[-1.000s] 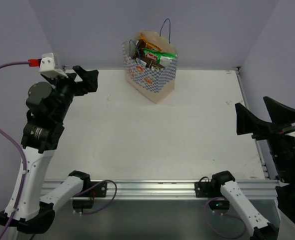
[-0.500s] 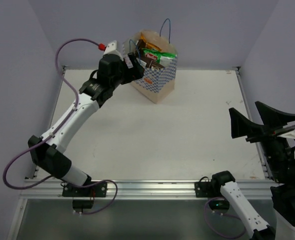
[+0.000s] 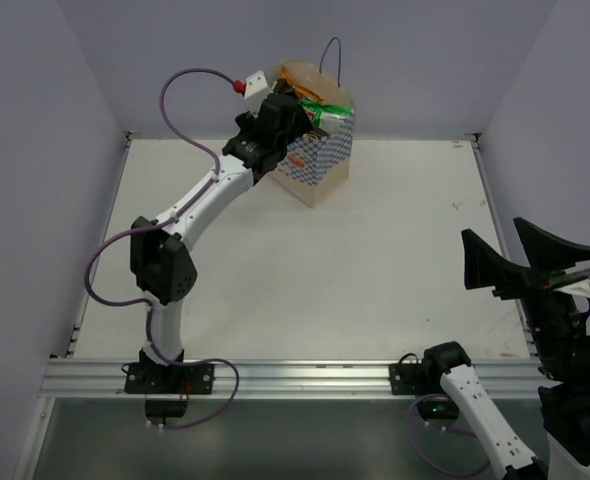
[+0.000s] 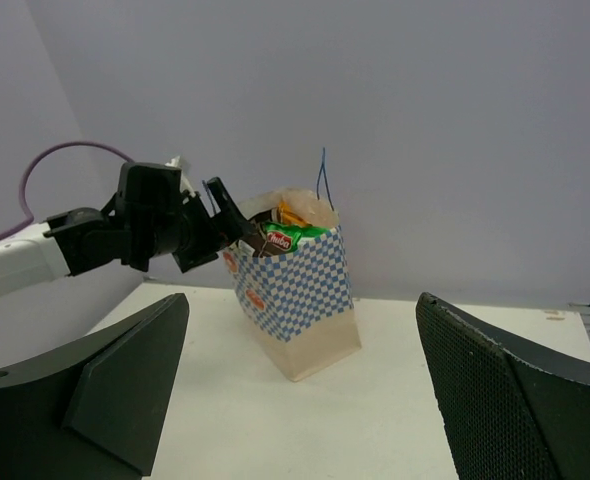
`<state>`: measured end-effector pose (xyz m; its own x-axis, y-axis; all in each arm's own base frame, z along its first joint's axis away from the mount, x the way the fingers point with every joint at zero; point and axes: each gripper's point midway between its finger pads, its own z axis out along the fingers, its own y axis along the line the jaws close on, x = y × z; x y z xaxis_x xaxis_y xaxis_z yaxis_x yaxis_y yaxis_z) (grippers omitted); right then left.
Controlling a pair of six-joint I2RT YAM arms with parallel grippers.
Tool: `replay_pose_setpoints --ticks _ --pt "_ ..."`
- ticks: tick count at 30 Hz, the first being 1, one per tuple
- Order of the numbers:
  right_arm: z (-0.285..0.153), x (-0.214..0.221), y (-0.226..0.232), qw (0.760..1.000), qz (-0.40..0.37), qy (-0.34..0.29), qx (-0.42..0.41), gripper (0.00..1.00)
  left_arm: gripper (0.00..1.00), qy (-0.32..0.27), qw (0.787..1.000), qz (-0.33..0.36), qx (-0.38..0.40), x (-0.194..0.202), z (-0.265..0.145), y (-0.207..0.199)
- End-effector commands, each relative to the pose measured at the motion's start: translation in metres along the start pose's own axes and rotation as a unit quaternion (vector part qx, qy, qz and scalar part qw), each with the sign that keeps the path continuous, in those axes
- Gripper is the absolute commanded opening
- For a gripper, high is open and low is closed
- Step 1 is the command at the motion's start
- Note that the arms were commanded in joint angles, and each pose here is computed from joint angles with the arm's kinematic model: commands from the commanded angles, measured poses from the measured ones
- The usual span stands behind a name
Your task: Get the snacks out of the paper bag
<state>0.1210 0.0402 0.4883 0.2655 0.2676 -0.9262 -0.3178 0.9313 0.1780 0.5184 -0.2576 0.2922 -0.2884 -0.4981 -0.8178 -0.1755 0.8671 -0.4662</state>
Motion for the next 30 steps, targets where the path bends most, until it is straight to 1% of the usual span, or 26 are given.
replay_pose_setpoints --ticks 1,3,7,8,10,13,14,16,17,19,20,22,23,24,26,27,30 --pt "-0.003 -0.008 -0.008 1.0 -0.015 -0.02 0.016 0.99 1.0 -0.059 0.998 -0.017 -0.032 -0.027 0.008 -0.002" --pt "-0.004 -0.008 -0.011 0.999 -0.018 -0.021 0.022 0.99 0.98 -0.06 0.997 -0.008 -0.052 -0.021 0.015 0.006" --pt "-0.003 -0.003 -0.015 0.999 -0.028 -0.019 0.029 0.99 0.91 -0.058 0.996 0.001 -0.07 -0.014 0.021 0.017" --pt "-0.003 -0.003 -0.015 0.999 -0.029 -0.02 0.029 0.99 0.85 -0.058 0.995 0.003 -0.076 -0.014 0.022 0.02" --pt "-0.003 -0.001 -0.016 0.999 -0.03 -0.017 0.031 0.99 0.79 -0.056 0.995 0.004 -0.083 -0.014 0.025 0.027" --pt "-0.003 0.0 -0.017 0.999 -0.032 -0.018 0.032 0.99 0.65 -0.056 0.995 0.006 -0.085 -0.018 0.026 0.032" --pt "-0.004 -0.001 -0.017 0.999 -0.032 -0.018 0.033 0.99 0.58 -0.055 0.995 0.006 -0.085 -0.019 0.027 0.033" --pt "-0.002 0.001 -0.018 0.999 -0.033 -0.016 0.033 0.99 0.49 -0.057 0.995 0.012 -0.082 -0.023 0.024 0.032" --pt "-0.002 0.001 -0.018 0.999 -0.033 -0.017 0.034 0.99 0.39 -0.057 0.995 0.014 -0.08 -0.024 0.024 0.032" --pt "-0.001 0.001 -0.017 0.999 -0.032 -0.016 0.032 0.99 0.3 -0.057 0.995 0.02 -0.078 -0.025 0.023 0.032" --pt "-0.001 0.001 -0.017 0.999 -0.032 -0.016 0.031 0.99 0.21 -0.054 0.995 0.021 -0.075 -0.026 0.024 0.033" --pt "-0.001 0.001 -0.016 0.999 -0.032 -0.016 0.03 0.99 0.11 -0.046 0.996 0.019 -0.073 -0.024 0.025 0.035" --pt "0.0 0.001 -0.016 0.999 -0.032 -0.015 0.029 0.99 0.02 -0.037 0.997 0.02 -0.071 -0.021 0.025 0.036" --pt "0.0 0.0 -0.016 0.999 -0.032 -0.015 0.029 0.99 0.0 -0.037 0.997 0.018 -0.072 -0.024 0.025 0.038" --pt "0.0 -0.001 -0.014 0.999 -0.033 -0.016 0.025 0.99 0.0 -0.031 0.996 0.023 -0.075 -0.024 0.023 0.042" --pt "0.0 -0.002 -0.014 0.999 -0.034 -0.016 0.023 0.99 0.0 -0.035 0.997 0.023 -0.071 -0.031 0.018 0.041" --pt "0.002 -0.001 -0.014 0.999 -0.044 -0.013 0.022 0.99 0.0 -0.027 0.996 0.055 -0.058 -0.037 0.005 0.042"
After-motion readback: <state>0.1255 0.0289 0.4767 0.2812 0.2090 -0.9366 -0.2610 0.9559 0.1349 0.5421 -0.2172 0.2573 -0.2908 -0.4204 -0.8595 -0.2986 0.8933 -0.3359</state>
